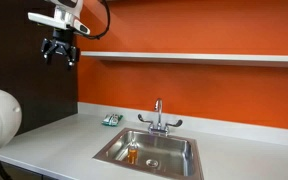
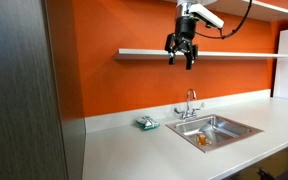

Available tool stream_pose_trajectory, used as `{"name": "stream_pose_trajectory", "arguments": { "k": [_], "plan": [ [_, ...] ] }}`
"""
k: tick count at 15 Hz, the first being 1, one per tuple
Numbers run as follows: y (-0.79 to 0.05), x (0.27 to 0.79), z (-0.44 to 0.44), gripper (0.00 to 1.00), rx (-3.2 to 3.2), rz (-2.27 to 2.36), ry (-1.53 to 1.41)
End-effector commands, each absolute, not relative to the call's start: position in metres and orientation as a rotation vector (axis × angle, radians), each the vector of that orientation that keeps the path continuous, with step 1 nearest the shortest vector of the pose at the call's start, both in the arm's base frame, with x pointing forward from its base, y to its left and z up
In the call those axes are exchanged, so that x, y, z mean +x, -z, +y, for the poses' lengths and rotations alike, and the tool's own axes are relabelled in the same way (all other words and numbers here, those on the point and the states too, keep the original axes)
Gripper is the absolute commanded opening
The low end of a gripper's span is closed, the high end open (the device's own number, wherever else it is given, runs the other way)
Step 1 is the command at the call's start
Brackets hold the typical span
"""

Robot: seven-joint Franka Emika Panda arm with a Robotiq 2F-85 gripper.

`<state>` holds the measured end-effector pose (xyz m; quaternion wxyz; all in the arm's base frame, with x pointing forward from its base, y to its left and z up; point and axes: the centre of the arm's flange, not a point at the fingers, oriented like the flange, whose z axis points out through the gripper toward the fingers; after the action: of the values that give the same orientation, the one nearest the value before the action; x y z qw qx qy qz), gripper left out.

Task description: Place the fanta can to the left of the sink

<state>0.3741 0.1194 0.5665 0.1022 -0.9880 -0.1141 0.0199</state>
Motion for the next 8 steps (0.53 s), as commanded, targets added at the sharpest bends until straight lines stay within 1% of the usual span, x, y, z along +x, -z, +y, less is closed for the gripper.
{"name": "stream_pose_trajectory", "arguments": {
  "k": [1,8],
  "plan": [
    [-0.566,0.374,0.119,1.0,-2.917,-0.337,-0.059],
    [-0.562,0.384,0.084,1.0,-2.955,-0.205,0.019]
  ]
}}
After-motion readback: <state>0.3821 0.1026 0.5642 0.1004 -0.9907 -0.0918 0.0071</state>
